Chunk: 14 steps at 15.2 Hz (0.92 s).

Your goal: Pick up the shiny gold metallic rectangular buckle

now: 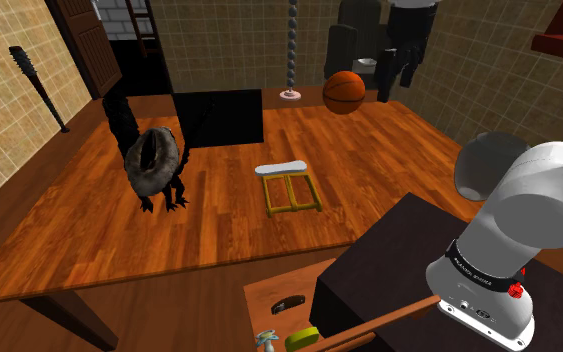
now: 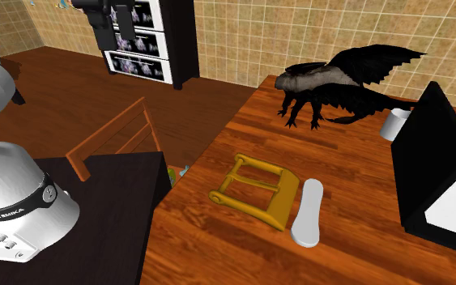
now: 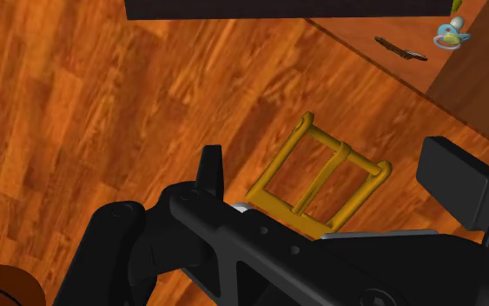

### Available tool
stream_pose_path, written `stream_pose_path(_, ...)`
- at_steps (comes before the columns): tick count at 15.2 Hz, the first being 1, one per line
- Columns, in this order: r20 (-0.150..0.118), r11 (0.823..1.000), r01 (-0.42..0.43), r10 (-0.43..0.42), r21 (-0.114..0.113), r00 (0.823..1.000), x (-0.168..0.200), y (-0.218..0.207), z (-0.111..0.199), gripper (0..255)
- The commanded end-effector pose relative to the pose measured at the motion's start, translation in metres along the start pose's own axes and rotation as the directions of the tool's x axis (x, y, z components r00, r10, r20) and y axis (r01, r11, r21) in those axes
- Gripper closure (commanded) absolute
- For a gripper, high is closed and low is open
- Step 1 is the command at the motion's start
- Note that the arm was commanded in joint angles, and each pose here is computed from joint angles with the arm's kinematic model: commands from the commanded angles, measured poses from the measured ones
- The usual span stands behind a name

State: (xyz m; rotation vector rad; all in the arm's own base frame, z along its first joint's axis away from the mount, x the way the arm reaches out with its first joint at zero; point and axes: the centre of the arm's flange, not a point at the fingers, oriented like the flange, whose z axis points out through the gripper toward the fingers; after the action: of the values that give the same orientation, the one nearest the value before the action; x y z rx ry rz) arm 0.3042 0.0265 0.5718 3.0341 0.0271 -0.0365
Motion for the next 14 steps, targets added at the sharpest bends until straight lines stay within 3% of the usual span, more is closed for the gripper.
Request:
stream_pose_path(1,0.0,1.0,0.0,0.0,0.0,1.0,0.0,0.0,0.0,0)
stream_pose_path(7,0.002,0.995,-0.101,0.101,0.011,0.995,0.04,-0.025,0.063,0)
stream_pose_path(14,0.007,0.976,-0.218,0.218,0.023,0.976,0.089,-0.049,0.137,0)
